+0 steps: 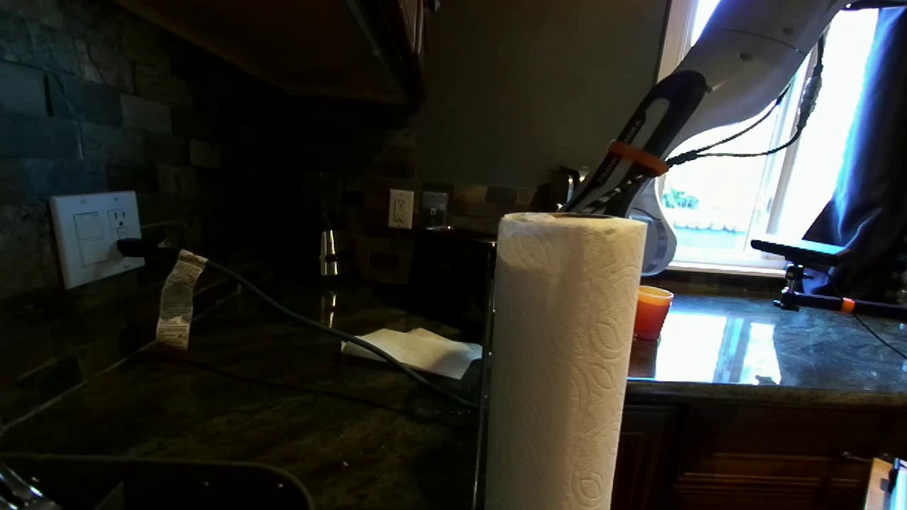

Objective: Push down the toaster lever

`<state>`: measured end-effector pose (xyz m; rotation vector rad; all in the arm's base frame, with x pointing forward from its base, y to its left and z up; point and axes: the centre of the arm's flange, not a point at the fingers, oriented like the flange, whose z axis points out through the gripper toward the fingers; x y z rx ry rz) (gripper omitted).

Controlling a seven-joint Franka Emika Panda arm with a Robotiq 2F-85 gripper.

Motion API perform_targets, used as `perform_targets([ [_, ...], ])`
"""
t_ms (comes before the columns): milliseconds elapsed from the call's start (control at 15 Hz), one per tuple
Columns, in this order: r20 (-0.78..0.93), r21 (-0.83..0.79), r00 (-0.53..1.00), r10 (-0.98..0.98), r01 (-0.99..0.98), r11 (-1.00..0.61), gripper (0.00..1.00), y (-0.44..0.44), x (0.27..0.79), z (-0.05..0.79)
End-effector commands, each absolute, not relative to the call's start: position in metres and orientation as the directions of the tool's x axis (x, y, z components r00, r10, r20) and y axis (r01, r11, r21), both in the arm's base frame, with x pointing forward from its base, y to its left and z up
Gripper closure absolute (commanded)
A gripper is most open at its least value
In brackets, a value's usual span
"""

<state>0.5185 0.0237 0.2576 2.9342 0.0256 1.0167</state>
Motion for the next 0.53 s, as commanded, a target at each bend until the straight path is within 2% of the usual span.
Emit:
perform_targets([
  [0, 0.619, 0.006, 0.786, -0.001, -0.005, -1.000, 0.35, 0.019, 0.523, 0.252],
  [467, 0.620, 0.014, 0.785, 0.011, 0.003, -1.000, 0.45, 0.008, 0.526, 0.246],
])
